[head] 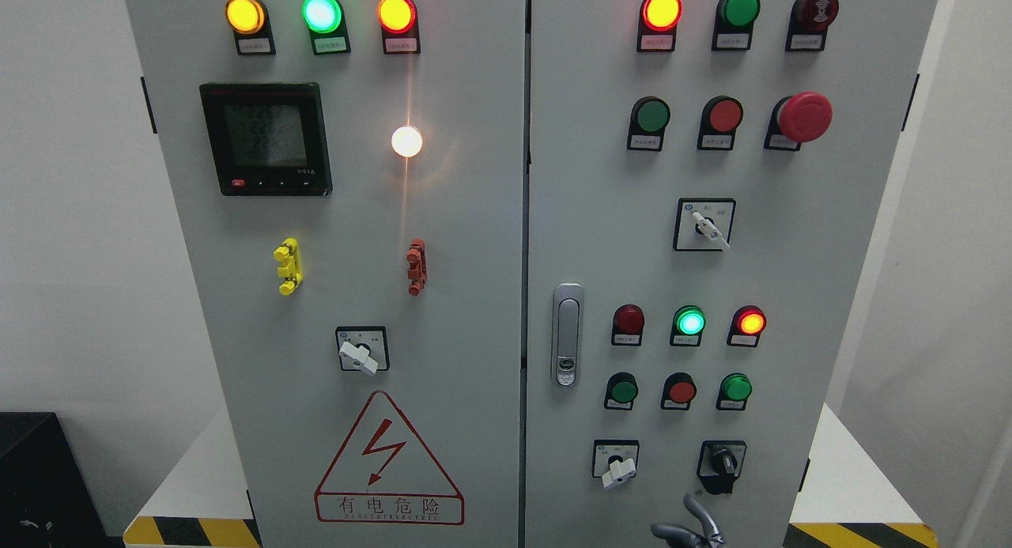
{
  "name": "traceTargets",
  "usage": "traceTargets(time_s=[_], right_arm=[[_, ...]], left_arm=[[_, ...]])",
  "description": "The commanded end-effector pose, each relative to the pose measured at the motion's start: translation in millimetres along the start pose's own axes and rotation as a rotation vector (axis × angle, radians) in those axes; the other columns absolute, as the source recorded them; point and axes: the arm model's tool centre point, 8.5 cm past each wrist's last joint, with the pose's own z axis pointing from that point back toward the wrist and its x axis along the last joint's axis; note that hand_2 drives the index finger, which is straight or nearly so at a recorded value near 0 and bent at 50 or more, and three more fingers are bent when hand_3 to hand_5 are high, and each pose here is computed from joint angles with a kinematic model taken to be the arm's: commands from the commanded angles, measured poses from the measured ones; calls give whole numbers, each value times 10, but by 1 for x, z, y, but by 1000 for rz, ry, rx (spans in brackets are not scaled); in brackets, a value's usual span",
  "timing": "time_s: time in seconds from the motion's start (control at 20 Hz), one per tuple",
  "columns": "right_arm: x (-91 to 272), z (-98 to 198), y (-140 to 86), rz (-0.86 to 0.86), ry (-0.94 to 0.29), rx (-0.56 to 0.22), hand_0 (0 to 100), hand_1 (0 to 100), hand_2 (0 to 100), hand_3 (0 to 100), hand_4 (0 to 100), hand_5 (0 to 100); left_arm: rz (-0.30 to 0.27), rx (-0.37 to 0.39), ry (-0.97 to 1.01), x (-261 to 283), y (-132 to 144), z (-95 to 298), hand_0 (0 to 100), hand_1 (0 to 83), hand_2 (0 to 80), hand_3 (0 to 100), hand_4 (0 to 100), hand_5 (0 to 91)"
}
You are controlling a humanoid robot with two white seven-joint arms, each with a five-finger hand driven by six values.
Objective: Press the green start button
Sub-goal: 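Raise the right hand toward the green push button in the lowest button row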
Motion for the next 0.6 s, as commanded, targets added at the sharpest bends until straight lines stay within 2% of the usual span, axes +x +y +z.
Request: traceTargets(time_s=[0.0,0.2,0.4,0.55], right_arm=[[-4,-13,-14,270,-41,-29,151,326,0,804,820,953],[-10,-27,-21,411,-55,-62,202,326,0,917,868,1000],[-17,-41,-25,566,-84,-67,223,317,0,942,893,1000],[-17,-49,-21,619,-102,-58,233,311,0,956,902,1000]], left_arm=[[0,-5,-50,24,-2,-1,120,556,0,0,0,0],[0,-5,-50,24,-2,-1,120,556,0,0,0,0],[0,-5,-50,24,-2,-1,120,556,0,0,0,0],[0,-5,-50,24,-2,-1,120,556,0,0,0,0]])
